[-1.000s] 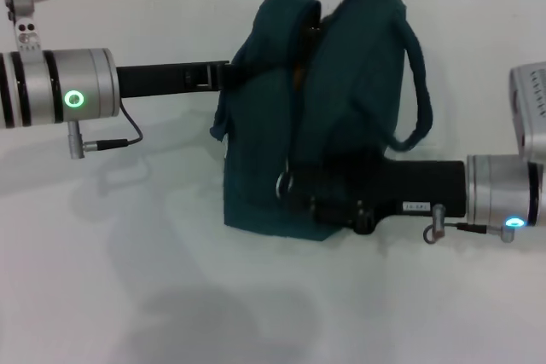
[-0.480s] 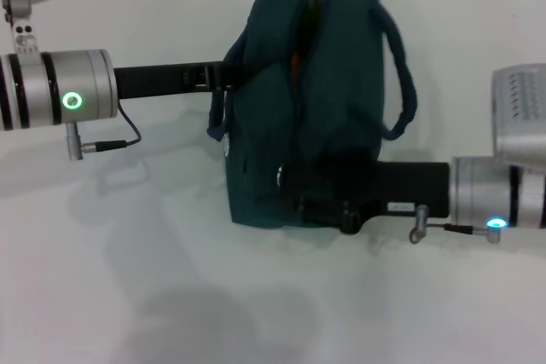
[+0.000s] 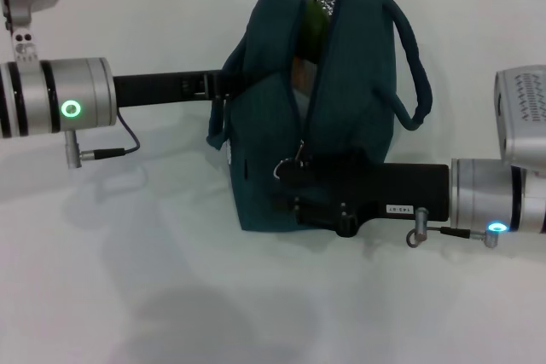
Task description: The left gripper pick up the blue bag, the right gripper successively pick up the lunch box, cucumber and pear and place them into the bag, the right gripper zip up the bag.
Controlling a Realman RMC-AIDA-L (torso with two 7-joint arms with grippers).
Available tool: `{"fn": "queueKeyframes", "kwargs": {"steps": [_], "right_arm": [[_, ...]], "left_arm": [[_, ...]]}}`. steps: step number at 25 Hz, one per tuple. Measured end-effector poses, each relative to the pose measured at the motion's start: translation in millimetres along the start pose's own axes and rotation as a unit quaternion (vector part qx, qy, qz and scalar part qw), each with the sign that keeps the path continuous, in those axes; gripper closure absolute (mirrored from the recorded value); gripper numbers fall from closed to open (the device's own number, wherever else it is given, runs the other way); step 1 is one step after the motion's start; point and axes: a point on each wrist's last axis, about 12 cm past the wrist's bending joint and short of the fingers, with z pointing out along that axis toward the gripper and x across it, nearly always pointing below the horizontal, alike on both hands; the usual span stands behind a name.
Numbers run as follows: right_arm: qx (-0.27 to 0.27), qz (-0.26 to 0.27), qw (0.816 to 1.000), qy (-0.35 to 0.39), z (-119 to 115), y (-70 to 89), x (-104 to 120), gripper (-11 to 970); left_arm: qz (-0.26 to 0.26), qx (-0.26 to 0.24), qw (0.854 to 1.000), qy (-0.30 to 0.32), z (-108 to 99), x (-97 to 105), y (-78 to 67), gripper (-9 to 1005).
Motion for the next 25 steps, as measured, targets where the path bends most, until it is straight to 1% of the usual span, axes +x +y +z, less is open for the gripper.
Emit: {"fn": "queueKeyframes", "kwargs": {"steps": [5, 7, 10, 14, 17, 22, 24, 25], "right_arm": [[-0.031, 0.011, 0.999, -0.006, -9.2, 5.4, 0.0, 509], [-0.022, 0.023, 0.999, -0.005, -15.5, 3.2, 2.5, 508], [0.005, 0.038, 0.999, -0.017, -29.4, -0.5, 7.2, 508], [0.027, 0.046, 0.998, -0.03, -41.8, -2.2, 11.0, 508], [0.032, 0.046, 0.998, -0.03, -42.3, -2.4, 12.5, 509], [0.037, 0.033, 0.998, -0.024, -33.8, -1.5, 14.7, 509], [0.019, 0.023, 0.999, -0.017, -30.8, 1.2, 13.4, 509], [0.001, 0.018, 1.0, -0.013, -30.5, 3.8, 11.9, 508]], "left_arm": [[0.001, -0.005, 1.0, 0.002, -2.8, 1.3, 1.5, 941], [-0.001, -0.007, 1.0, -0.002, -6.4, 1.1, 2.8, 941], [-0.003, -0.008, 1.0, -0.007, -9.1, 1.2, 3.8, 941], [-0.003, -0.008, 1.0, -0.009, -10.0, 1.0, 3.9, 941], [-0.003, -0.007, 1.0, -0.01, -10.1, 1.0, 3.7, 941], [-0.003, -0.006, 1.0, -0.009, -9.8, 1.1, 3.4, 941], [-0.004, -0.006, 1.0, -0.008, -9.6, 1.4, 3.4, 941], [-0.004, -0.006, 1.0, -0.008, -9.6, 1.5, 3.4, 941]]}}
